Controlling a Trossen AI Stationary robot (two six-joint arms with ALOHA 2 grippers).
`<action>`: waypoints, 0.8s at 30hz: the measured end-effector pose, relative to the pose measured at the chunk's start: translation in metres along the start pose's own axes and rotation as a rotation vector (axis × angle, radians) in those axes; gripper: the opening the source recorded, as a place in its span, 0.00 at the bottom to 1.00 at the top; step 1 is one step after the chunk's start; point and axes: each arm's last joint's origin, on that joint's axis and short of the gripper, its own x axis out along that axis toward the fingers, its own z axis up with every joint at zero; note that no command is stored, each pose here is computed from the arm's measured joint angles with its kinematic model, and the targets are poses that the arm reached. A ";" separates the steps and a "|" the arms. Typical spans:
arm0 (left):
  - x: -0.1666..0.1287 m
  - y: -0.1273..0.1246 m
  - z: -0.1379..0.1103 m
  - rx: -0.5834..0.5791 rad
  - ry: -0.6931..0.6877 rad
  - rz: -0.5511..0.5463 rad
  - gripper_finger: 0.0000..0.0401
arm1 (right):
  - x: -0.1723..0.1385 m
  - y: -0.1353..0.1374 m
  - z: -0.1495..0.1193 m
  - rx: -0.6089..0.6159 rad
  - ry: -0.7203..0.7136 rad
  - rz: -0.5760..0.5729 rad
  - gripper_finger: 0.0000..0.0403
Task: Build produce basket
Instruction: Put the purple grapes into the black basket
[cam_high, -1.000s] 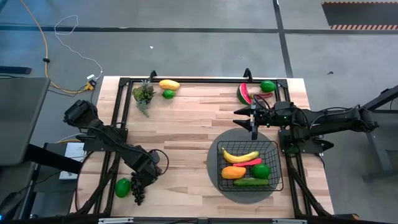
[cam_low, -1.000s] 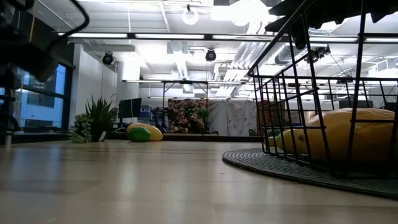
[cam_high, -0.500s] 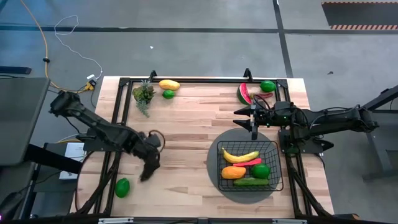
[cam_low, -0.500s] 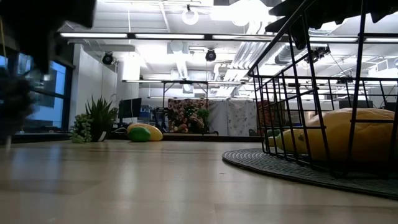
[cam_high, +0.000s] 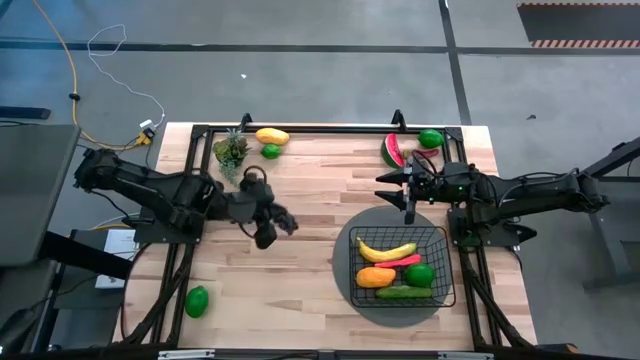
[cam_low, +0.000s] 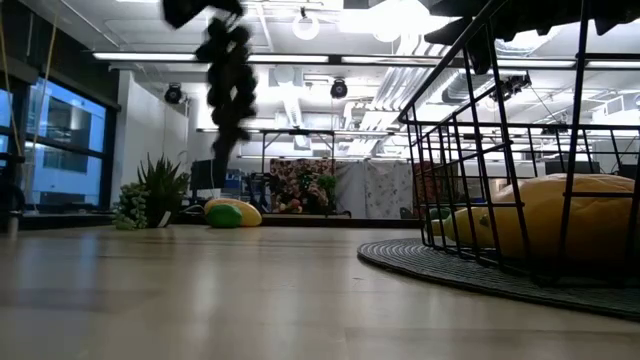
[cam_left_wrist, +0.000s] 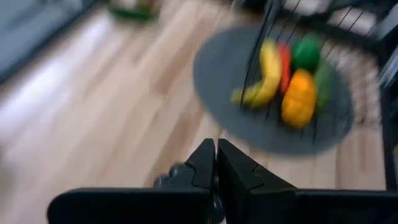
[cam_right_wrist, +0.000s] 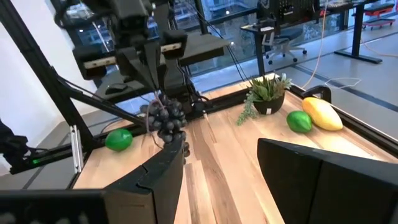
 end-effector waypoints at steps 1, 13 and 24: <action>0.000 -0.001 0.005 0.015 -0.047 -0.016 0.00 | 0.000 0.000 0.000 0.002 -0.003 0.001 0.47; 0.004 0.001 0.040 0.085 -0.408 -0.071 0.00 | 0.000 0.002 0.008 0.024 -0.080 0.021 0.47; 0.025 0.011 0.030 0.001 -0.535 -0.141 0.00 | 0.000 0.002 0.008 0.018 -0.086 0.023 0.47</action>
